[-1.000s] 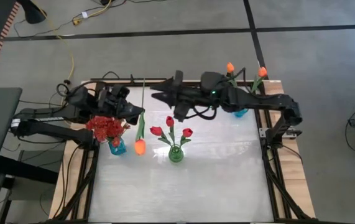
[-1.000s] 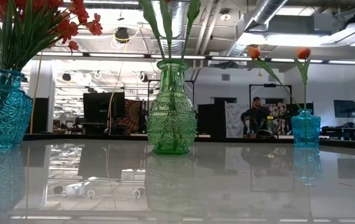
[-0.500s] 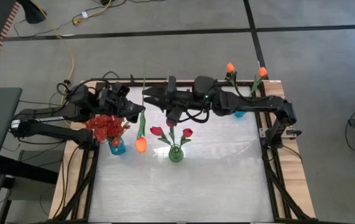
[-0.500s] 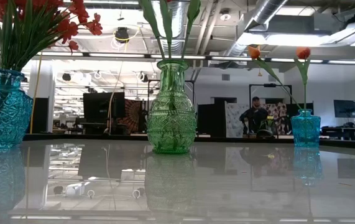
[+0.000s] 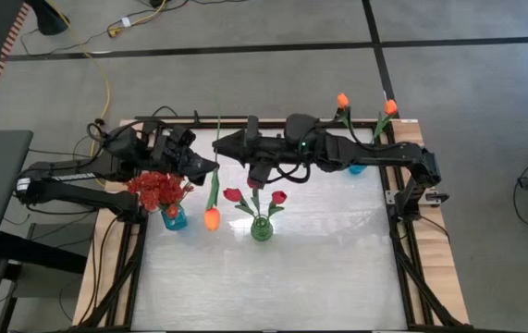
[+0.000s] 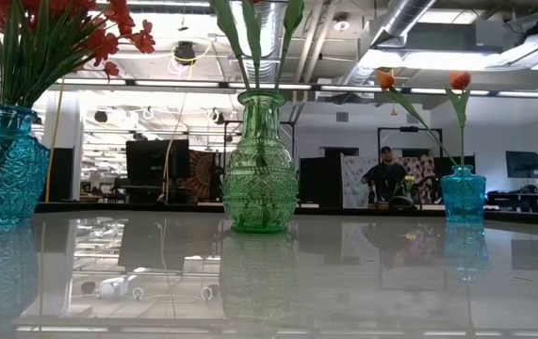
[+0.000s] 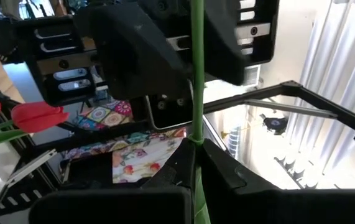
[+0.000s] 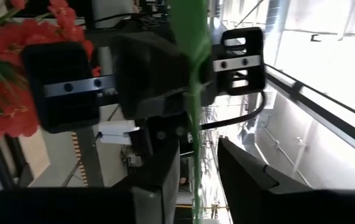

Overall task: Sort flowers into vase by color
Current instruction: Put the orange flower into the right blue vase

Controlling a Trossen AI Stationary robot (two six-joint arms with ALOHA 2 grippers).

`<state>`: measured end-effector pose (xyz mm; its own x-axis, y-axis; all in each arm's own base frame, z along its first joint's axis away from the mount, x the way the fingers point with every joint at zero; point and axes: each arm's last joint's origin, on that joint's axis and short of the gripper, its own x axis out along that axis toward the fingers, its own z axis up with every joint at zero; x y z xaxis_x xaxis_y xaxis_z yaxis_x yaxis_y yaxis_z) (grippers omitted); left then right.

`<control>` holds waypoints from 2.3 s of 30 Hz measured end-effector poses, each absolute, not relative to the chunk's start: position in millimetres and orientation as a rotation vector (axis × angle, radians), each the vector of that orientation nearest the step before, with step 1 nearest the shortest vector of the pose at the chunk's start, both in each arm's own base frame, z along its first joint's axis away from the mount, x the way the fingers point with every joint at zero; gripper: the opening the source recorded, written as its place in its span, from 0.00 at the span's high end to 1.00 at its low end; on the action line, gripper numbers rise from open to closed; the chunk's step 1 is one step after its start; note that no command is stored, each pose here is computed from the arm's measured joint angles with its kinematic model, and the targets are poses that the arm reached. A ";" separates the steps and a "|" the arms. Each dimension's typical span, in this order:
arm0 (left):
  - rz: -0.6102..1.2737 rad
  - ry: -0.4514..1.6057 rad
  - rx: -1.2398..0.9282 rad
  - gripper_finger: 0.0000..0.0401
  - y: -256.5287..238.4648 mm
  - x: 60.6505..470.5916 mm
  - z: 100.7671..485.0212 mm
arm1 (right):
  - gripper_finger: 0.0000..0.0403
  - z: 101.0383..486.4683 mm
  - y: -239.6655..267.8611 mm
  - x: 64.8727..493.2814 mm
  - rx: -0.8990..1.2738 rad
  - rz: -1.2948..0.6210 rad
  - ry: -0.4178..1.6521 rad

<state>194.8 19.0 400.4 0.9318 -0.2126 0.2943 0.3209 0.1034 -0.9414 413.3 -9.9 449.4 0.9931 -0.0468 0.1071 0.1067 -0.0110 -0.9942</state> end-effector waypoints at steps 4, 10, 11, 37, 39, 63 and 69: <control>-0.396 -0.091 -1.413 1.00 18.9 194.8 400.5 | 0.71 447.0 -9.8 413.5 -1.578 -0.102 -0.027; -0.399 -0.087 -1.413 1.00 18.8 194.7 400.4 | 0.78 446.9 -8.8 413.5 -1.578 -0.099 -0.029; -0.399 -0.087 -1.414 1.00 18.8 194.7 400.4 | 0.80 446.9 -8.8 413.5 -1.578 -0.099 -0.029; -0.328 -0.285 -1.131 0.57 56.8 170.3 414.7 | 0.96 477.0 -26.3 355.0 -1.233 -0.051 0.110; -0.291 -0.309 -1.060 0.58 63.9 162.3 421.6 | 0.96 483.8 -32.3 337.1 -1.132 -0.050 0.148; 0.562 -0.018 -0.416 0.65 74.5 101.3 460.1 | 0.96 413.7 -33.6 136.7 -0.262 -0.362 0.206; 0.584 -0.020 -0.381 0.65 75.0 100.9 460.7 | 0.96 350.3 -36.5 106.0 -0.176 -0.640 0.179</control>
<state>100.9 75.0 460.7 0.8360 0.5415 -0.0889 -0.5343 0.7663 -0.3567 106.0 -36.5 350.3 0.7878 -0.6059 -0.1106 0.5757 0.7882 -0.2176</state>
